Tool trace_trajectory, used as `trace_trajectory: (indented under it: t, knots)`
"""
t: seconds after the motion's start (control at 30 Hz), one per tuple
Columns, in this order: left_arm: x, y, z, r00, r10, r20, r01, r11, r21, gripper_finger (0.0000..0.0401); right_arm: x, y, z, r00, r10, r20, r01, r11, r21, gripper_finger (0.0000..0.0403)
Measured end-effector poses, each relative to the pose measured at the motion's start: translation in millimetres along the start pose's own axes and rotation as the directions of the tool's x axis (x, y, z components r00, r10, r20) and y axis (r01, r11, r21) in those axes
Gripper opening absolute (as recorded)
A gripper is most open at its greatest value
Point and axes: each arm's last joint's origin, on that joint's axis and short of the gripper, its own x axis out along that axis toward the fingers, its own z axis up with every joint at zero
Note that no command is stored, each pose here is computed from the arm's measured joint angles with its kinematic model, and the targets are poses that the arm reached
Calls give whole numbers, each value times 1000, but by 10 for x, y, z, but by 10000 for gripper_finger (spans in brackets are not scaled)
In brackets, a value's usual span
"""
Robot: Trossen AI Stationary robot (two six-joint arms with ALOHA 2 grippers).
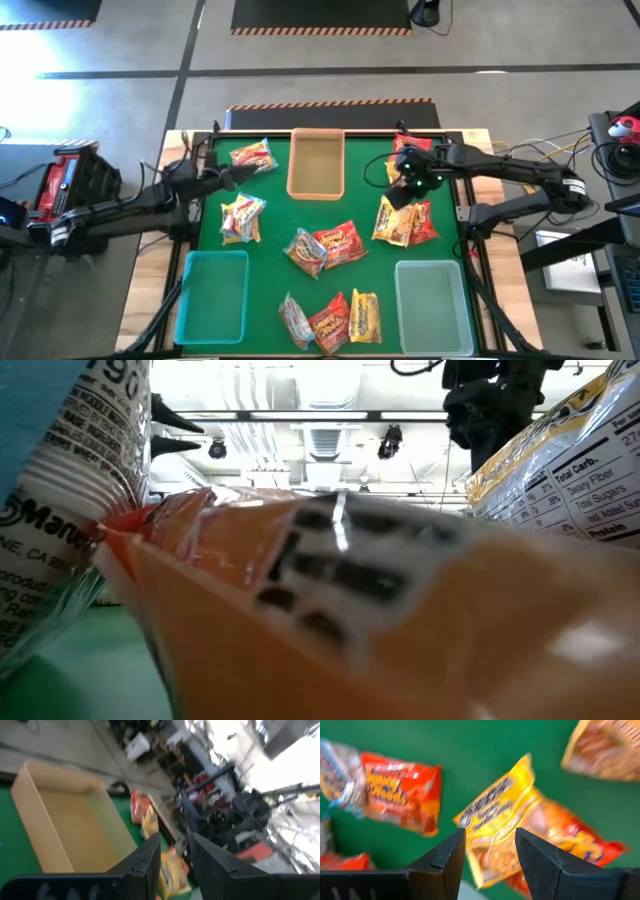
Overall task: Sort Maruchan noodles
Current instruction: Put the blue noodle pack into the yellow bin
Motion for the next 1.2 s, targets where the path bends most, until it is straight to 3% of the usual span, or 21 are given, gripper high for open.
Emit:
trace_trajectory:
  t: [0.23, 0.37, 0.67, 0.93, 1.2]
  knots:
    - [228, -183, 53, 976, 5, -217, 11, 998, 69, 89, 117, 38, 8, 985, 92, -144, -85, 995, 52, 164]
    - [394, -221, 11, 948, 20, -317, 18, 993, 117, 89, 157, 73, 44, 985, 114, -131, -108, 993, 52, 164]
    - [711, -280, -224, 867, 33, -498, 29, 993, 117, 89, 328, 420, 138, 957, 287, -39, -287, 958, -19, 164]
    - [718, -457, -606, 764, -8, -645, 58, 997, 57, 89, 631, 738, 188, 920, 392, -9, -390, 913, -115, 164]
    - [569, -610, -906, 770, 68, -635, -93, 996, -7, 89, 951, 942, 213, 893, 450, -1, -441, 874, -203, 164]
